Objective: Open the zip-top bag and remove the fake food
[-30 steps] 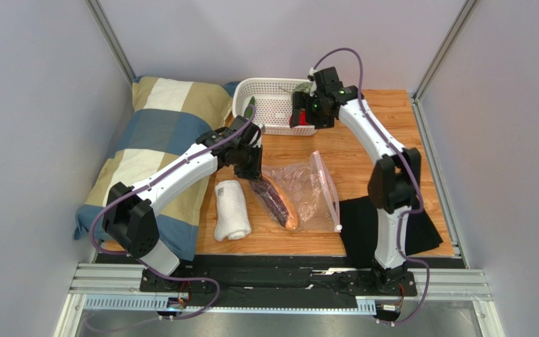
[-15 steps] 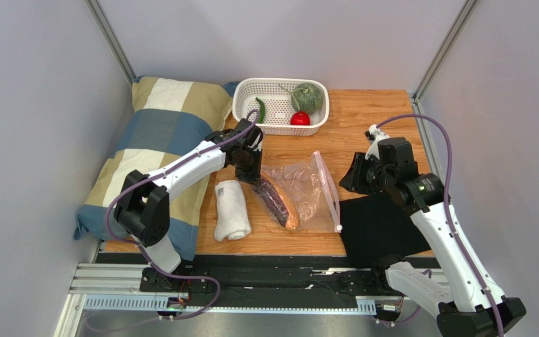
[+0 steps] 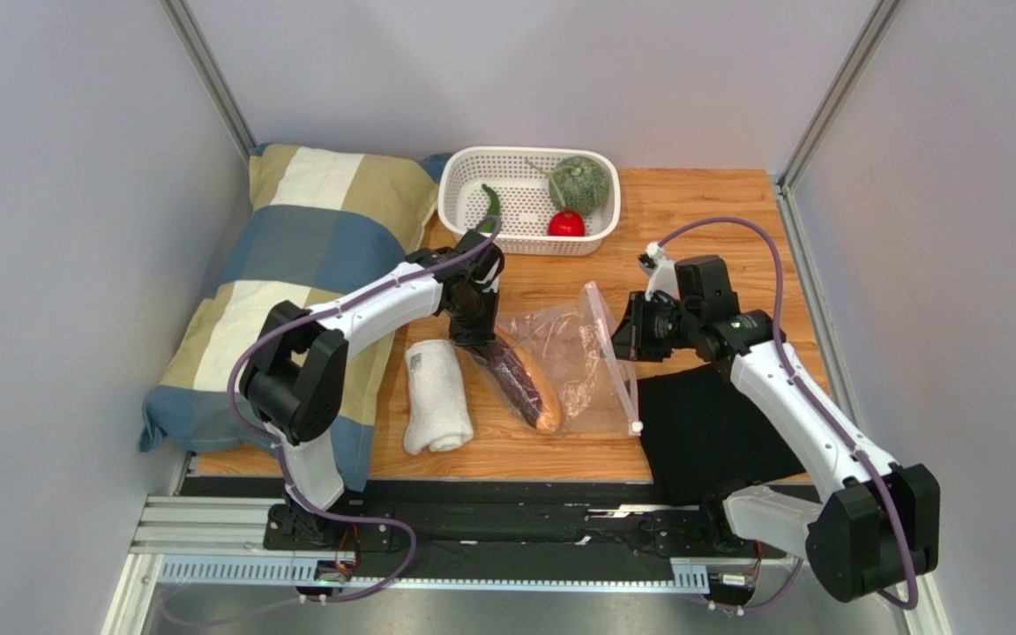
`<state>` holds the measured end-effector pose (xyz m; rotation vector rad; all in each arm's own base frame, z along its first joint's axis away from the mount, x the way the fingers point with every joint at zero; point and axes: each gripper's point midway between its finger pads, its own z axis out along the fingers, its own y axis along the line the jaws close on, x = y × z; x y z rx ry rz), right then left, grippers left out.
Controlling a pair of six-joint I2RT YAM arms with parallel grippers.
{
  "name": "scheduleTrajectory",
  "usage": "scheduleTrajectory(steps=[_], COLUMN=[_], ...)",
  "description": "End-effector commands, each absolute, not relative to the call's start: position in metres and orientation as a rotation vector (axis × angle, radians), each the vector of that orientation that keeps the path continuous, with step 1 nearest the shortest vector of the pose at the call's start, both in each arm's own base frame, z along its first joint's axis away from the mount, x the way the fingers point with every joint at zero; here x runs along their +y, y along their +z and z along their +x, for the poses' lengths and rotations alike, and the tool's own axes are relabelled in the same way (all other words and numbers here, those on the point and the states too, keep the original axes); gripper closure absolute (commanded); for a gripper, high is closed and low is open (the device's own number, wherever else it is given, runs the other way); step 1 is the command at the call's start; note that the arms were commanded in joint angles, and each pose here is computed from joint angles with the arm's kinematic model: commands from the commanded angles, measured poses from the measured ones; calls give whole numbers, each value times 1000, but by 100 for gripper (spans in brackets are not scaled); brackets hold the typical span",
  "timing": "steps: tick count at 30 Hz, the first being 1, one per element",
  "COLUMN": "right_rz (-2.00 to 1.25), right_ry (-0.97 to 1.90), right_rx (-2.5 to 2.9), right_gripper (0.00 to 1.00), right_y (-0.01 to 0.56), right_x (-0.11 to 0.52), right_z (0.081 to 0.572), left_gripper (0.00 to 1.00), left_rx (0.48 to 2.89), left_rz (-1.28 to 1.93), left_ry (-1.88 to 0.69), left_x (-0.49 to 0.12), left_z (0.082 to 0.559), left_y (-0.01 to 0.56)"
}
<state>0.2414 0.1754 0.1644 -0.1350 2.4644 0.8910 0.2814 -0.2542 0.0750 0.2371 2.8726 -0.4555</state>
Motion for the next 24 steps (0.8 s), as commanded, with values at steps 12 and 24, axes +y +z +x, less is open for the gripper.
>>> scheduleTrajectory(steps=[12,24], right_rz=[-170,337], right_ry=[1139,1118], right_rx=[2479,2578], right_gripper=[94,100], right_y=[138,127], right_x=[232,248], right_z=[238,250], left_gripper=[88,88], left_rx=[2865,2866], left_rz=[256,283], left_ry=[-499,-514], left_x=[-272,-277], left_z=[285,277], left_y=[62,61])
